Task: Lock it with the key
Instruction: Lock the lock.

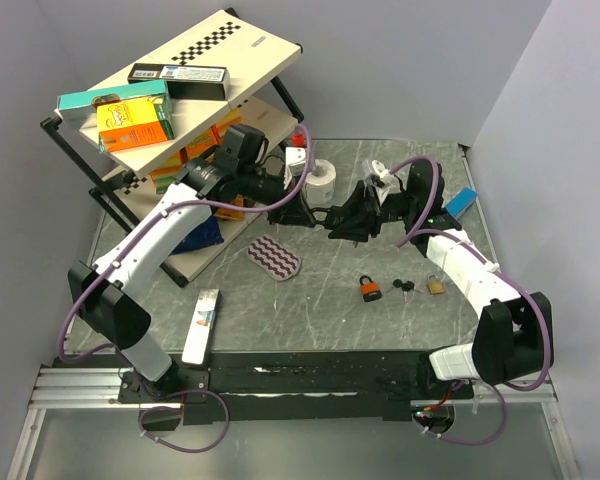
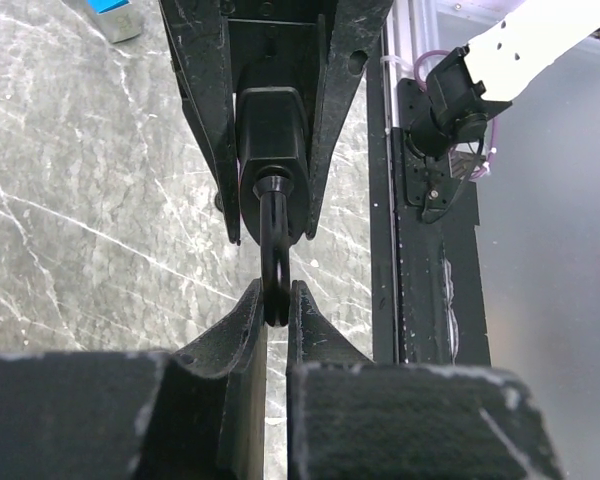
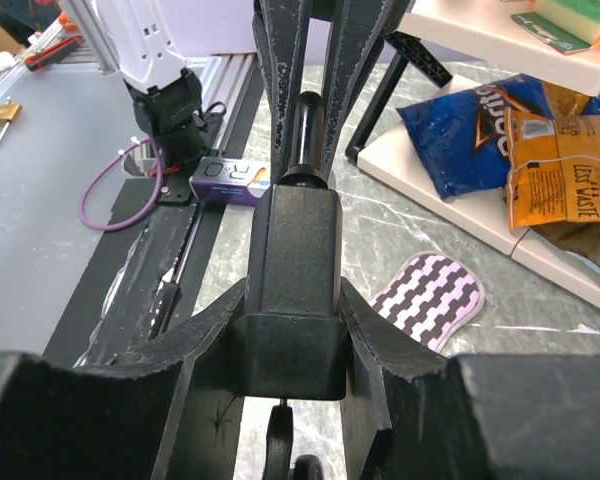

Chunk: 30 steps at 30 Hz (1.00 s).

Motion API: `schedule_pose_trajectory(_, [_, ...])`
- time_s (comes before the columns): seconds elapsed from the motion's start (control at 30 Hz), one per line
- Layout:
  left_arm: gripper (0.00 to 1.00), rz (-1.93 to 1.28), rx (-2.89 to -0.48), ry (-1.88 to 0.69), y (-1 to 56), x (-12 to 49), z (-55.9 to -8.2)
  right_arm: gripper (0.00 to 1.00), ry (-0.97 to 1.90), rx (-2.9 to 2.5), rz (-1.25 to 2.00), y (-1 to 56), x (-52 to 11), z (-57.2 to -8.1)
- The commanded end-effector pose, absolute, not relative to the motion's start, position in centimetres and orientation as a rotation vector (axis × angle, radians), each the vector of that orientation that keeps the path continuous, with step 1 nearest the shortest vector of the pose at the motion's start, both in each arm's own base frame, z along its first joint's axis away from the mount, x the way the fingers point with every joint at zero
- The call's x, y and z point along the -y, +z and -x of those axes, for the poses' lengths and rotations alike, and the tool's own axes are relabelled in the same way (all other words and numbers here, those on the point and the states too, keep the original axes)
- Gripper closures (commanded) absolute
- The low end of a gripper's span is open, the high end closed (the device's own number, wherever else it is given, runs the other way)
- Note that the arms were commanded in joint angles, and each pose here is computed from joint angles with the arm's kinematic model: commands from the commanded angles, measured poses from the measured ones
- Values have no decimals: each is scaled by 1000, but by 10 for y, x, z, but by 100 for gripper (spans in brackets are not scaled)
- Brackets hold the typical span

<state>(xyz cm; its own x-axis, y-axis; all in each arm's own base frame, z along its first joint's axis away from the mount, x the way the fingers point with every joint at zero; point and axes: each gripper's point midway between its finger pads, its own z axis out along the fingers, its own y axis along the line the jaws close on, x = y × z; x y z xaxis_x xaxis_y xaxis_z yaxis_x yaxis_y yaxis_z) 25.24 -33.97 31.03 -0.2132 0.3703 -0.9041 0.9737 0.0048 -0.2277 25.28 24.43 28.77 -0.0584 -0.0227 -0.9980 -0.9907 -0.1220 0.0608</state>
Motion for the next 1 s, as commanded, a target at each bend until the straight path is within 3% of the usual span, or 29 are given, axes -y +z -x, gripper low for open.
schedule_pose_trajectory(0.0, [99, -1577, -1306, -1386, 311, 407, -216, 100, 1298, -817, 1507, 332, -294, -207])
schedule_pose_trajectory(0.6, [99, -1570, -1301, -1397, 305, 407, -211, 100, 1308, -828, 1518, 327, -300, -199])
schedule_pose_trajectory(0.77, [99, -1528, -1354, -1360, 309, 389, -220, 100, 1254, -916, 1482, 321, -281, -216])
schedule_pose_trajectory(0.97, [85, -1389, -1432, -1265, 318, 357, -246, 100, 1176, -1044, 1433, 307, -251, -235])
